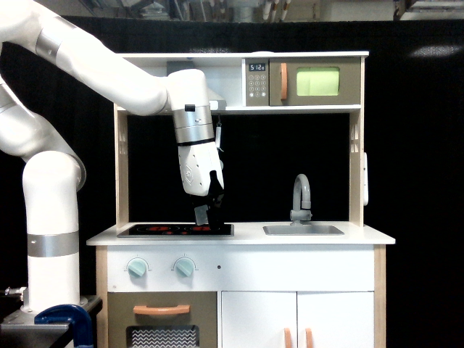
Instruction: Open the oven door
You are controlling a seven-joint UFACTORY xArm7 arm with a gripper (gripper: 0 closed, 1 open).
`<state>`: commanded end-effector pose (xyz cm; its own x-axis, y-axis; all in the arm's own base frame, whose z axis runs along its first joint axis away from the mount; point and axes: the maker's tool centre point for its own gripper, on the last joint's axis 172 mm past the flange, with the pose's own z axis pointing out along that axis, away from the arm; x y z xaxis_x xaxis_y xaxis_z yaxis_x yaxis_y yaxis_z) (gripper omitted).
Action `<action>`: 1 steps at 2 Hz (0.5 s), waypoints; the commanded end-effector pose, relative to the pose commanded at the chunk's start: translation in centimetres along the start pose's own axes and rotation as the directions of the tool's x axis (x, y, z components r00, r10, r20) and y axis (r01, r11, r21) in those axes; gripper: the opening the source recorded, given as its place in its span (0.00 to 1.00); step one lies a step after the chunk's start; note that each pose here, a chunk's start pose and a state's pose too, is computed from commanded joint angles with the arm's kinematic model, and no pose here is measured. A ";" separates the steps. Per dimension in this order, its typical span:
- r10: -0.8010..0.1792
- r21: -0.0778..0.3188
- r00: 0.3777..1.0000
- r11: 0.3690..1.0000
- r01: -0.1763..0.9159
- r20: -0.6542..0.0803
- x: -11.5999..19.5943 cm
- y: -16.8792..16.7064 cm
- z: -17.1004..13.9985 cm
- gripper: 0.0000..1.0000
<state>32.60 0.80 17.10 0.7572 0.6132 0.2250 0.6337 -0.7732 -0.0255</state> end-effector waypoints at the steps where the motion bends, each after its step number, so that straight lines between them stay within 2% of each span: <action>1: -0.292 0.105 0.946 0.946 0.308 -0.142 1.2 1.7 -0.5 1.00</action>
<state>34.50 0.20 17.80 0.5085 0.7830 0.3584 0.8490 -0.5253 -0.0570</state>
